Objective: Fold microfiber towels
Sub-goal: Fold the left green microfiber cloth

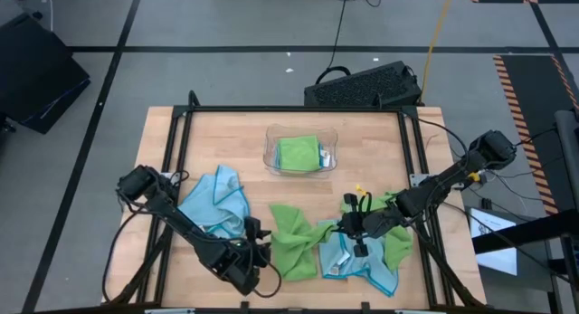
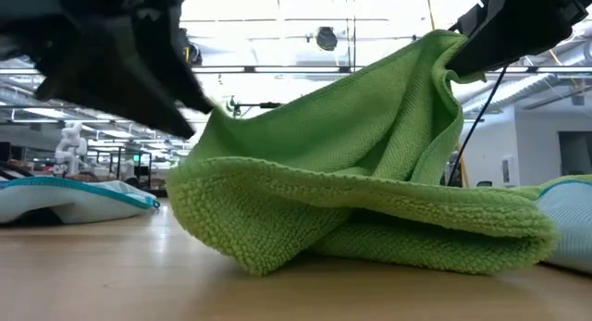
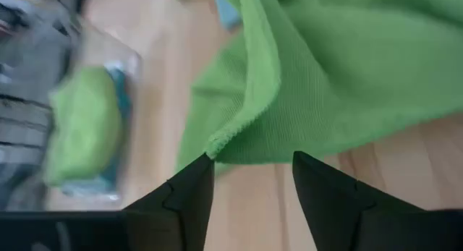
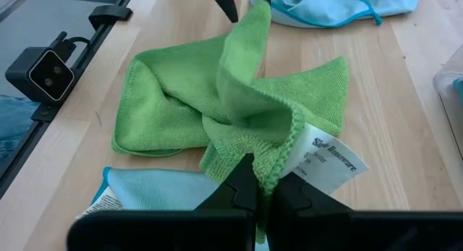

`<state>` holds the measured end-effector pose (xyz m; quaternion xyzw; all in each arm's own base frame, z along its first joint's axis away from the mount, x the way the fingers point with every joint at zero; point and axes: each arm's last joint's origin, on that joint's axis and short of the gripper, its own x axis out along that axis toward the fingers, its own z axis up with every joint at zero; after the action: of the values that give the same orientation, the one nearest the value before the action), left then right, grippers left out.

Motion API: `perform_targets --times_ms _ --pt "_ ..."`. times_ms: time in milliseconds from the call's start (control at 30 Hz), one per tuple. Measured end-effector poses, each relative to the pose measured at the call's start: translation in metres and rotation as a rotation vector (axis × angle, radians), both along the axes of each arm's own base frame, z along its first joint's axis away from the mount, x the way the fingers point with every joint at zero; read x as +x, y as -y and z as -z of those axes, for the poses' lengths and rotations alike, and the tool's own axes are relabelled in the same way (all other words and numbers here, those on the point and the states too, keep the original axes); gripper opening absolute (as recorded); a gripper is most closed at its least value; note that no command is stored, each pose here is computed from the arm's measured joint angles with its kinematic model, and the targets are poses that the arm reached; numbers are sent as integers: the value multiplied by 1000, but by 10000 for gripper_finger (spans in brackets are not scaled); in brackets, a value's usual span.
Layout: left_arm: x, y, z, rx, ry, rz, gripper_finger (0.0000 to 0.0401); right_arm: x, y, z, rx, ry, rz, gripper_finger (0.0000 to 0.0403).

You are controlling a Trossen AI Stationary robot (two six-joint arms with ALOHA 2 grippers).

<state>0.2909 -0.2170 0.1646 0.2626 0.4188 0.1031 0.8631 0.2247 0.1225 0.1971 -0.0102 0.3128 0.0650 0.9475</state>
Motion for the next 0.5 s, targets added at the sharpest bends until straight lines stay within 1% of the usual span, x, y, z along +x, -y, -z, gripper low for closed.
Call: perform_targets --times_ms 200,267,367,500 --pt "-12 -3 5 -105 -66 -126 175 0 0 0 -1 -1 0 2" --pt "-16 -2 5 -112 -64 -162 173 0 0 0 -1 -2 -1 2" --pt "-19 -1 5 -85 -33 -180 173 0 0 0 -1 -2 -1 2" --pt "-18 -2 3 -9 11 -157 173 0 0 0 -1 -2 -1 2"
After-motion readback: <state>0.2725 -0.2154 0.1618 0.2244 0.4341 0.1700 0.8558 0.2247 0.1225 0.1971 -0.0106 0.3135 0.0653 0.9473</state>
